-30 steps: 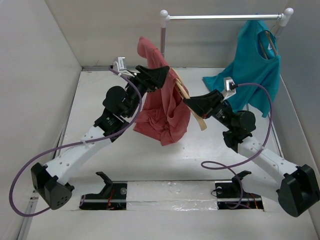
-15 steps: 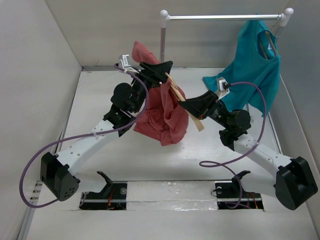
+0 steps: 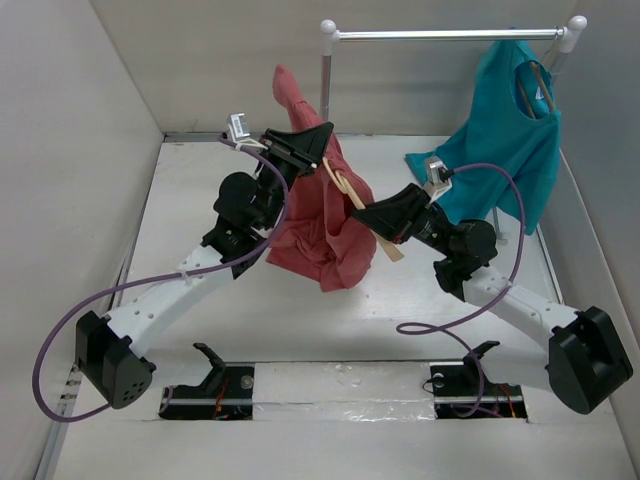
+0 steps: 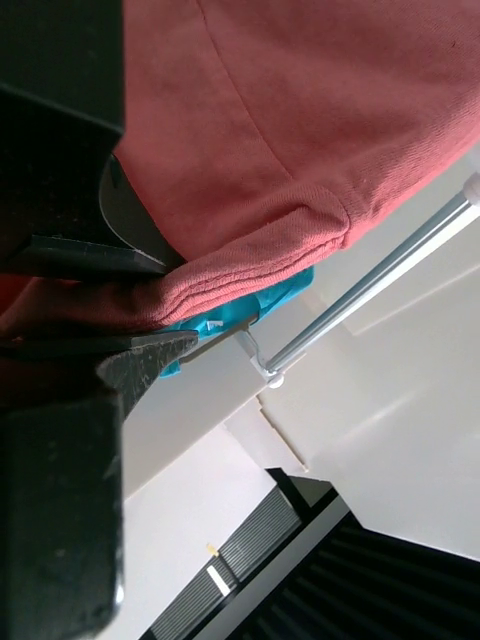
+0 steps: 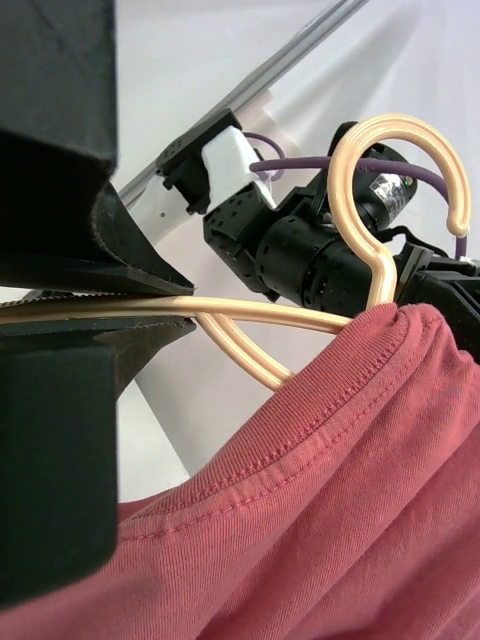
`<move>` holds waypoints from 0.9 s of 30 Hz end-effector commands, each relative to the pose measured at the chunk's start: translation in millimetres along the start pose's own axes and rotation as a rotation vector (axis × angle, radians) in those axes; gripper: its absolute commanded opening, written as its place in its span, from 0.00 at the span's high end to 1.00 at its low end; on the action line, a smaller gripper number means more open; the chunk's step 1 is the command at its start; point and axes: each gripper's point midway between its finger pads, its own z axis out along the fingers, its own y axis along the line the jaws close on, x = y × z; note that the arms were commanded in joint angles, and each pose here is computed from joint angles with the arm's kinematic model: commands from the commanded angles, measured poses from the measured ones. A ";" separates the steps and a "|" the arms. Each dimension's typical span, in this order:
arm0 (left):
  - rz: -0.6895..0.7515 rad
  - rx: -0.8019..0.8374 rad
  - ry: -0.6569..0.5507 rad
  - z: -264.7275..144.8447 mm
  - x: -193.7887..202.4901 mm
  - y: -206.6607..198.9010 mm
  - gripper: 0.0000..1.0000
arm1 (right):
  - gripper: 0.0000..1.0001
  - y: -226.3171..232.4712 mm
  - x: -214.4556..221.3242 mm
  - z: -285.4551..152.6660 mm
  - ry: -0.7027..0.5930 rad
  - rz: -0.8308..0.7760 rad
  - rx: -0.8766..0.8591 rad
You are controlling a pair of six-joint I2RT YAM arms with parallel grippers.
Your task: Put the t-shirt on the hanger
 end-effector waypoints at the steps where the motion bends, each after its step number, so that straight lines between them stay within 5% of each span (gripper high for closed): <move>1: 0.053 0.025 -0.020 -9.8 -11.3 -8.6 1.00 | 1.00 30.8 -30.3 11.2 -0.095 -0.083 -0.089; 5: 0.054 0.003 -0.030 -18.1 -14.3 -2.5 1.00 | 0.98 27.0 -25.9 9.9 -0.078 -0.070 -0.075; 8: 0.060 -0.028 -0.055 -24.4 -22.7 0.7 1.00 | 0.82 21.9 -21.2 11.0 -0.044 -0.081 -0.050; 14: 0.109 -0.079 -0.068 -26.6 -35.9 -1.0 1.00 | 0.28 13.4 -6.7 2.9 0.046 -0.110 0.001; 18: 0.114 -0.090 -0.073 -27.3 -49.2 2.6 1.00 | 0.23 3.6 2.7 -14.6 0.097 -0.169 0.071; 20: 0.106 -0.093 -0.074 -28.0 -52.9 6.0 1.00 | 0.28 -13.2 10.7 -25.6 0.123 -0.155 0.159; 21: 0.099 -0.087 -0.071 -29.3 -53.6 6.3 1.00 | 0.56 -13.1 11.6 -30.9 0.128 -0.199 0.171; 23: 0.099 -0.094 -0.072 -28.6 -55.8 8.0 1.00 | 0.93 -34.6 27.5 -46.5 0.176 -0.181 0.273; 27: 0.061 -0.082 -0.058 -30.1 -53.8 7.9 1.00 | 1.00 -65.2 48.4 -70.8 0.225 -0.212 0.420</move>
